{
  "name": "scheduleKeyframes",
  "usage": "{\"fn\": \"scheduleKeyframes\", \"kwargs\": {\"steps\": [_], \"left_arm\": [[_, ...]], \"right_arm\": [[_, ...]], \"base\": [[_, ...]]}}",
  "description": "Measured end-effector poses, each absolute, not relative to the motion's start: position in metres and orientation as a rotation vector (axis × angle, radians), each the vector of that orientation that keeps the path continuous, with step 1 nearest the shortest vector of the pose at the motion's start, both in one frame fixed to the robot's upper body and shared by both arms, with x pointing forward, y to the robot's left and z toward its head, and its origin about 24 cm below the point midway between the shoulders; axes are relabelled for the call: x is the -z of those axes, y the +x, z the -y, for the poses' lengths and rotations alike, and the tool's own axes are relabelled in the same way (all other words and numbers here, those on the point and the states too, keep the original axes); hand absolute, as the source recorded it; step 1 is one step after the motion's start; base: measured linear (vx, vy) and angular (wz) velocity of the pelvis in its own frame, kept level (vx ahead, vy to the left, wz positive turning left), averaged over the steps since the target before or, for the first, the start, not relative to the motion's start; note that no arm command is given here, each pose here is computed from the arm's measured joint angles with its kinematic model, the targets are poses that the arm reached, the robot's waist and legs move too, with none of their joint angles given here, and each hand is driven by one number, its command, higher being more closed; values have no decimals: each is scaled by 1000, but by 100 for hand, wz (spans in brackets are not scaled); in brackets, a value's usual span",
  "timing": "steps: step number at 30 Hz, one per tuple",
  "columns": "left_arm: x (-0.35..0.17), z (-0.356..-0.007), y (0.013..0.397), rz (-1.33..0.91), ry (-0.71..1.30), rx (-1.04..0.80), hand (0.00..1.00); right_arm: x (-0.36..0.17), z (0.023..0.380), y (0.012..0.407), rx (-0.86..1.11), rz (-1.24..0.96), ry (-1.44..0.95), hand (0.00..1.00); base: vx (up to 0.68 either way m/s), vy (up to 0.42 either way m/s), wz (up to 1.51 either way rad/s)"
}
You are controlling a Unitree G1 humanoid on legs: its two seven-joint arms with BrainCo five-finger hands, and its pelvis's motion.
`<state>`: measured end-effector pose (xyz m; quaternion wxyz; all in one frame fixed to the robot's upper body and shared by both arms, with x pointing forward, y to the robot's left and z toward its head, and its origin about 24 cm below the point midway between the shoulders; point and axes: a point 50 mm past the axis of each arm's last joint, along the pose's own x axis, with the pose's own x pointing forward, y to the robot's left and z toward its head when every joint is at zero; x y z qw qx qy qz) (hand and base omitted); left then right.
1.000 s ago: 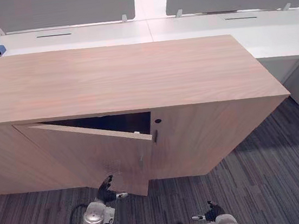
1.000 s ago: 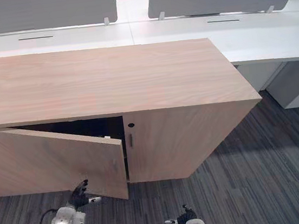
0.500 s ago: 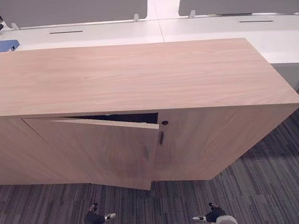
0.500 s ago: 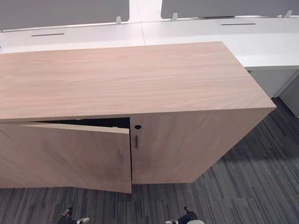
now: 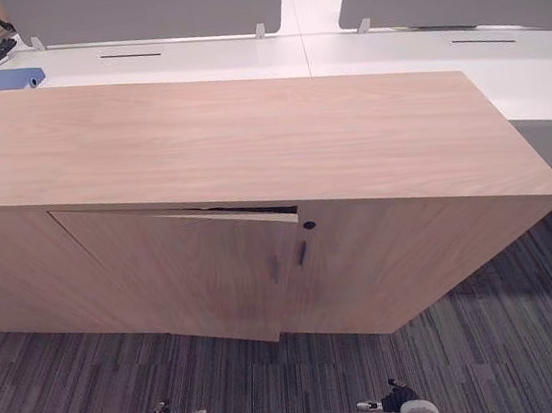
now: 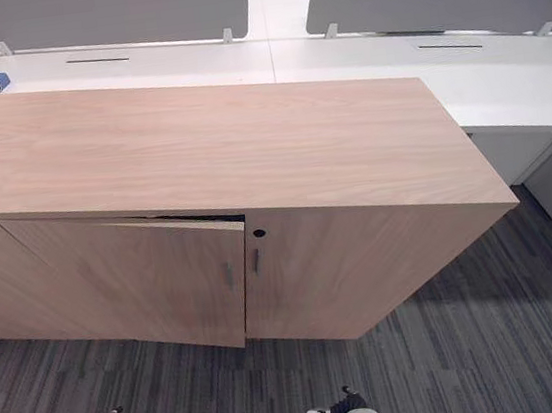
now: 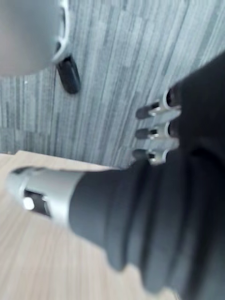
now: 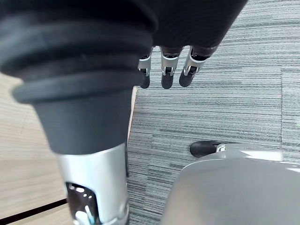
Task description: Walk over to the cabinet, pick up the folder, carry it to the office cabinet, place the folder inside the office cabinet, then close the office cabinet door
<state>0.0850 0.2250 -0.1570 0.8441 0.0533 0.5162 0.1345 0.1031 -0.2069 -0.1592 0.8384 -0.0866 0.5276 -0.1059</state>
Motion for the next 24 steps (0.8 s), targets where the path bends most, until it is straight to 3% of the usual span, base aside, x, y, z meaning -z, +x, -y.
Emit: {"fn": "scheduleKeyframes", "kwargs": {"steps": [24], "left_arm": [[157,-224,86,-1103,162,-208,0]], "right_arm": [[161,208,100,219,-1142,-184,0]], "base": [[-2,-34,-2]]}}
